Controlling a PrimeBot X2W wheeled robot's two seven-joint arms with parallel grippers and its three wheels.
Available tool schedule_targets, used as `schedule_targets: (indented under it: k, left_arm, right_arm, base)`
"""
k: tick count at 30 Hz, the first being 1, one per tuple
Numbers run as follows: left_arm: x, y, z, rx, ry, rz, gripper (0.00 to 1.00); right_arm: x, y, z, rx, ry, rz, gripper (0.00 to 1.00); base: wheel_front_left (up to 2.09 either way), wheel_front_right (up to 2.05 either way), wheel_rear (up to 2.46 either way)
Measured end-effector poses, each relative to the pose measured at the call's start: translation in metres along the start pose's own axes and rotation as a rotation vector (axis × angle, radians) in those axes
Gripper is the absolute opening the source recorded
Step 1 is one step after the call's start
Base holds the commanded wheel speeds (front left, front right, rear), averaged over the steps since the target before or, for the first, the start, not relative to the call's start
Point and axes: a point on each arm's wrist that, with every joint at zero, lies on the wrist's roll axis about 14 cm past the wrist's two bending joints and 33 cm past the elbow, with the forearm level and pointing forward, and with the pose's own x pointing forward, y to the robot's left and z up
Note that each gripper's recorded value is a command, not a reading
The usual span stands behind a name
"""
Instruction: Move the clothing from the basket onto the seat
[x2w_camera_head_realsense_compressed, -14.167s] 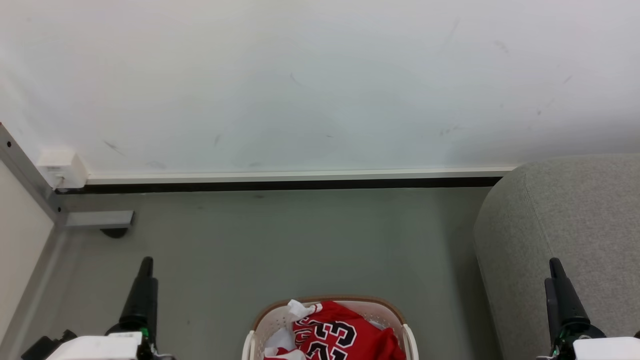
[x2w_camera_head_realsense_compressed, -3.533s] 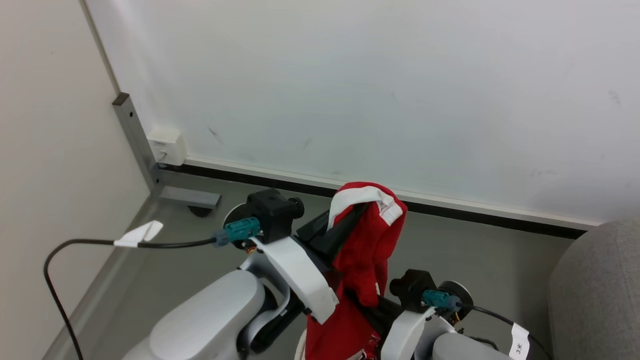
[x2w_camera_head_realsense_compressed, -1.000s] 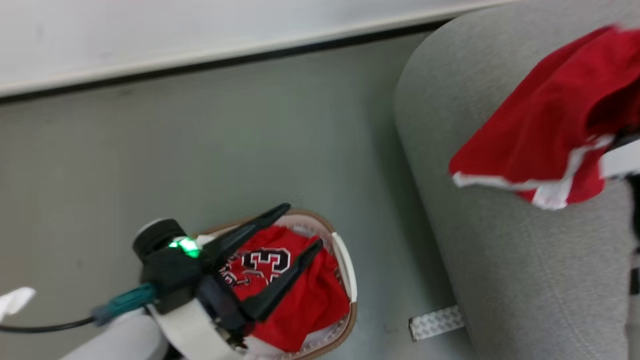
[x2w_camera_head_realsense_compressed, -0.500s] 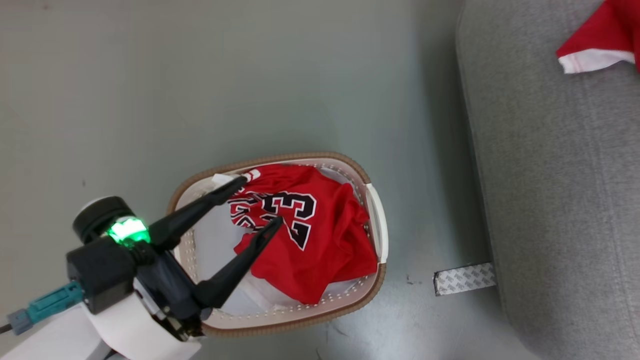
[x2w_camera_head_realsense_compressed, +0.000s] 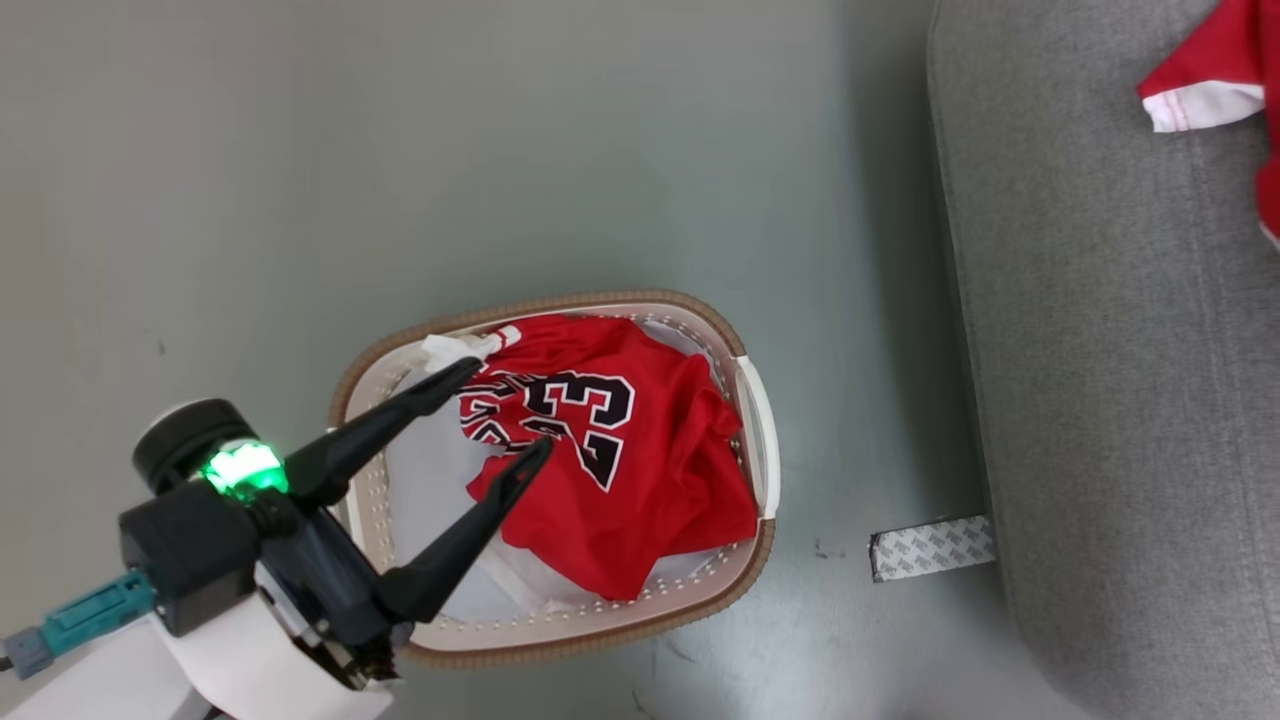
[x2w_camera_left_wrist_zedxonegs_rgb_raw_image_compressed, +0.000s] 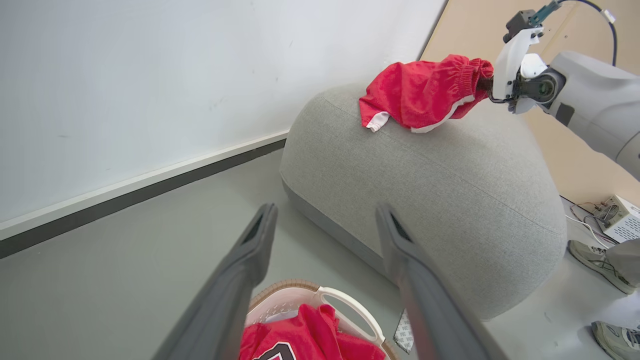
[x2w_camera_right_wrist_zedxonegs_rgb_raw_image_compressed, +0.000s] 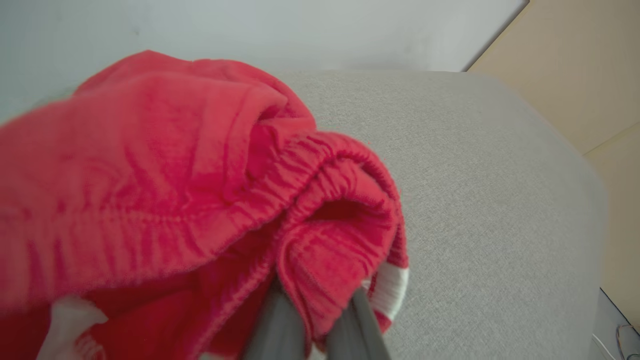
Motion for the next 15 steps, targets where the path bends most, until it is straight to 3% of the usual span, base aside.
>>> schedule_targets:
  k: [1,2,3,8,15]
  left_arm:
    - [0.000,-0.001,0.001,0.001,0.000,-0.003,1.00]
    - [0.000,-0.003,0.002,0.003,-0.002,-0.006,1.00]
    - [0.001,-0.004,0.004,0.007,-0.003,-0.007,1.00]
    - [0.002,-0.012,0.013,0.023,-0.014,-0.008,1.00]
    - [0.005,-0.031,0.039,0.051,-0.058,0.014,1.00]
  right_arm:
    - [-0.001,0.001,-0.001,-0.003,0.011,0.006,0.40]
    - [-0.003,0.003,-0.001,-0.008,0.016,0.013,0.95]
    - [-0.005,0.003,-0.001,-0.008,0.019,0.016,1.00]
    - [-0.018,0.000,0.000,0.015,0.080,0.039,1.00]
    - [-0.061,0.001,0.021,-0.044,0.099,0.087,1.00]
  base:
    - [0.00,0.00,0.00]
    - [0.00,0.00,0.00]
    - [0.00,0.00,0.00]
    - [0.00,0.00,0.00]
    - [0.00,0.00,0.00]
